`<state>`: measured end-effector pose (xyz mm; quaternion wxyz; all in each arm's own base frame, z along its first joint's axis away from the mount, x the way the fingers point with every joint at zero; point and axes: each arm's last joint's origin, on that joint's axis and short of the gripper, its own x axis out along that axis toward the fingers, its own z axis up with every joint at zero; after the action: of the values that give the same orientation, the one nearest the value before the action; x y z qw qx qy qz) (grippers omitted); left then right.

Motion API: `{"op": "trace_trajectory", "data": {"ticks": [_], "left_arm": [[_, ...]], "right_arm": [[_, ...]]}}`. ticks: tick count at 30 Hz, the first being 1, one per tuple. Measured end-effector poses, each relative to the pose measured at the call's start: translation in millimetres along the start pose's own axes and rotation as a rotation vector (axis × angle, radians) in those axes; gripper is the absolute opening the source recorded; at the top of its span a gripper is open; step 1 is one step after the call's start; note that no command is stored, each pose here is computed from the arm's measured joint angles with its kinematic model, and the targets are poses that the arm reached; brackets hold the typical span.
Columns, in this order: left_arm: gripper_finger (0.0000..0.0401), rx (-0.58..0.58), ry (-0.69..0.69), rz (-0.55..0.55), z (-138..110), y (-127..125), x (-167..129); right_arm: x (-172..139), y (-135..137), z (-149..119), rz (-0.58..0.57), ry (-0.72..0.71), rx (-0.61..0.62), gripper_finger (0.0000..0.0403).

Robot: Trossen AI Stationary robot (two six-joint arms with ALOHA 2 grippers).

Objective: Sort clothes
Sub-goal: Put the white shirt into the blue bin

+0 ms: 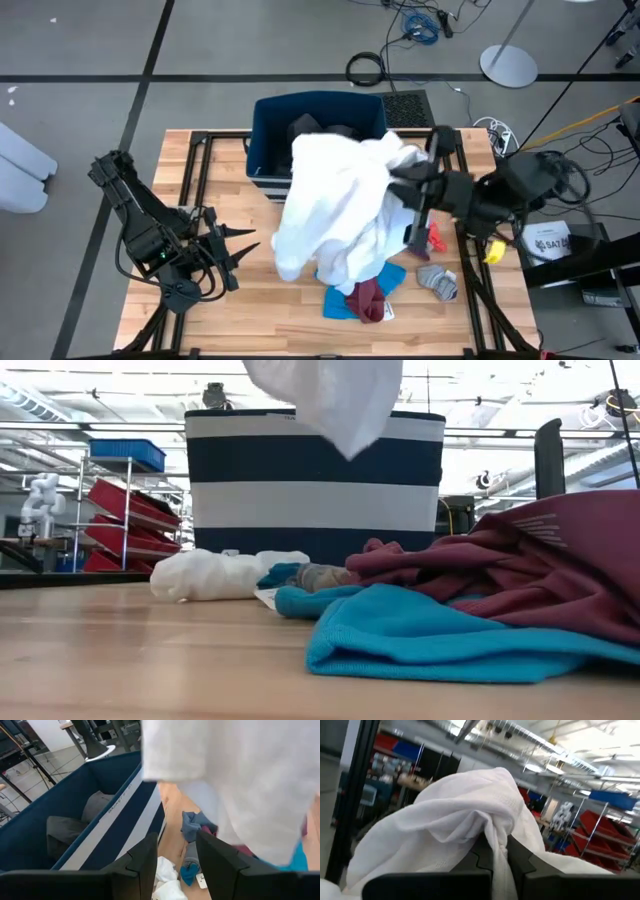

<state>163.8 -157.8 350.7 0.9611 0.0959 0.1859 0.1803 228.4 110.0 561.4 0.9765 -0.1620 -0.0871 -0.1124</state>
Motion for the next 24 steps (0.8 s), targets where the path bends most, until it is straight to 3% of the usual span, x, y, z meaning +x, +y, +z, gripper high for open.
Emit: {"op": "trace_trajectory", "data": {"ticks": [6, 12, 19, 24], "left_arm": [[0.0145, -0.001, 0.000, 0.000, 0.0, 0.0, 0.0], [0.0145, -0.006, 0.000, 0.000, 0.0, 0.0, 0.0], [0.0145, -0.008, 0.002, 0.006, 0.3, 0.7, 1.3], [0.0145, -0.022, 0.025, 0.003, 1.2, 2.5, 6.7]], "right_arm": [[-6.7, -13.4, 19.1, -0.023, -0.179, 0.007, 0.0005], [-9.3, -29.4, 33.1, -0.161, -0.317, -0.050, 0.0005], [3.9, -55.0, 26.2, -0.316, -0.304, -0.128, 0.0005], [22.8, -81.2, 10.2, -0.434, -0.254, -0.097, 0.0005]]}}
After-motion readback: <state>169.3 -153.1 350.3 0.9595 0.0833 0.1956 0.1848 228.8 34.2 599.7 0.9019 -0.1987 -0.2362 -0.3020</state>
